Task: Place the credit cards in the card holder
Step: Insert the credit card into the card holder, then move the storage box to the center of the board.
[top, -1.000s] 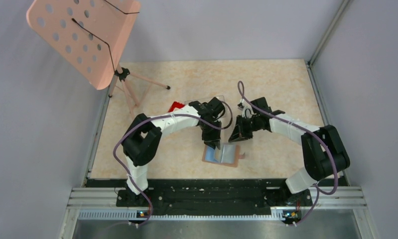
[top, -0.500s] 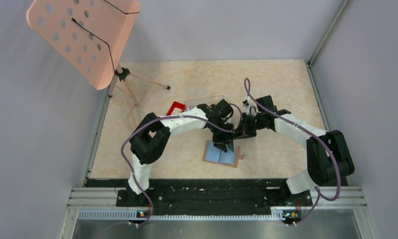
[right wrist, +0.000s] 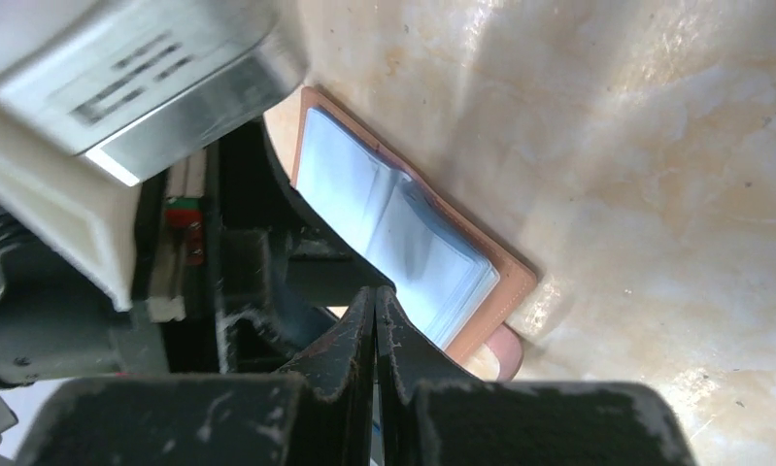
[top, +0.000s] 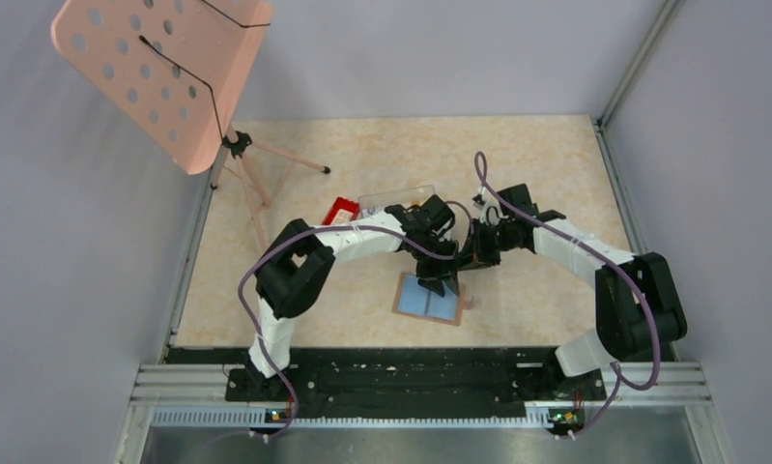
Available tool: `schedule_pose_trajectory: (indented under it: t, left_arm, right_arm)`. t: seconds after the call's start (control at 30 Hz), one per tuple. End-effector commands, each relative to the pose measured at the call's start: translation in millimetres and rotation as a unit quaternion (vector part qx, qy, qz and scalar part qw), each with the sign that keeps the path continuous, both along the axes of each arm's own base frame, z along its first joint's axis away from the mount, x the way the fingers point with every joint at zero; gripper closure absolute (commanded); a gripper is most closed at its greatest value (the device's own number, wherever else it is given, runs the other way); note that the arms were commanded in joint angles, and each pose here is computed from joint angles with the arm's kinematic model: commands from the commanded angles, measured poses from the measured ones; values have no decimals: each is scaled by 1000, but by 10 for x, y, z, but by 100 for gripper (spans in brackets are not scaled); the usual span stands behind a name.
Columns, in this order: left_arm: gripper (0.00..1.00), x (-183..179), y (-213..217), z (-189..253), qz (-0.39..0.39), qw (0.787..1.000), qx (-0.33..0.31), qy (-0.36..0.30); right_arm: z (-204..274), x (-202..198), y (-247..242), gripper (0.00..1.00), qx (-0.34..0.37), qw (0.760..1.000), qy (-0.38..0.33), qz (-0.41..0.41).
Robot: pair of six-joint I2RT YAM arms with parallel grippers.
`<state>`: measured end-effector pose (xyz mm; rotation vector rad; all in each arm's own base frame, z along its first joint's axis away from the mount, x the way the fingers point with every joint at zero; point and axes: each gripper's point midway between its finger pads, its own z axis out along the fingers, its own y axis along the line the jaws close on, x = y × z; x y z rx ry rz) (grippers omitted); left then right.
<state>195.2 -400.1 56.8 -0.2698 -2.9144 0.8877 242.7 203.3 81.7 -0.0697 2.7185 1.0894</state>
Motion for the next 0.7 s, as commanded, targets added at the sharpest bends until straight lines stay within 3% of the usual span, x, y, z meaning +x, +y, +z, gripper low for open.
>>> schedule_pose_trajectory:
  t: [0.0, 0.3, 0.4, 0.67]
  left_arm:
    - [53, 237, -77, 552, 14, 993, -79, -84]
    - [51, 658, 506, 872, 127, 970, -159, -137]
    - [50, 840, 831, 922, 182, 957, -173, -143]
    - [49, 894, 1257, 890, 198, 959, -133, -153]
  right_arm:
    - [179, 277, 29, 100, -7, 999, -44, 10]
    - [302, 845, 151, 90, -22, 997, -67, 16]
    - [298, 1087, 152, 81, -45, 996, -72, 5]
    - [94, 1706, 195, 61, -93, 993, -63, -19]
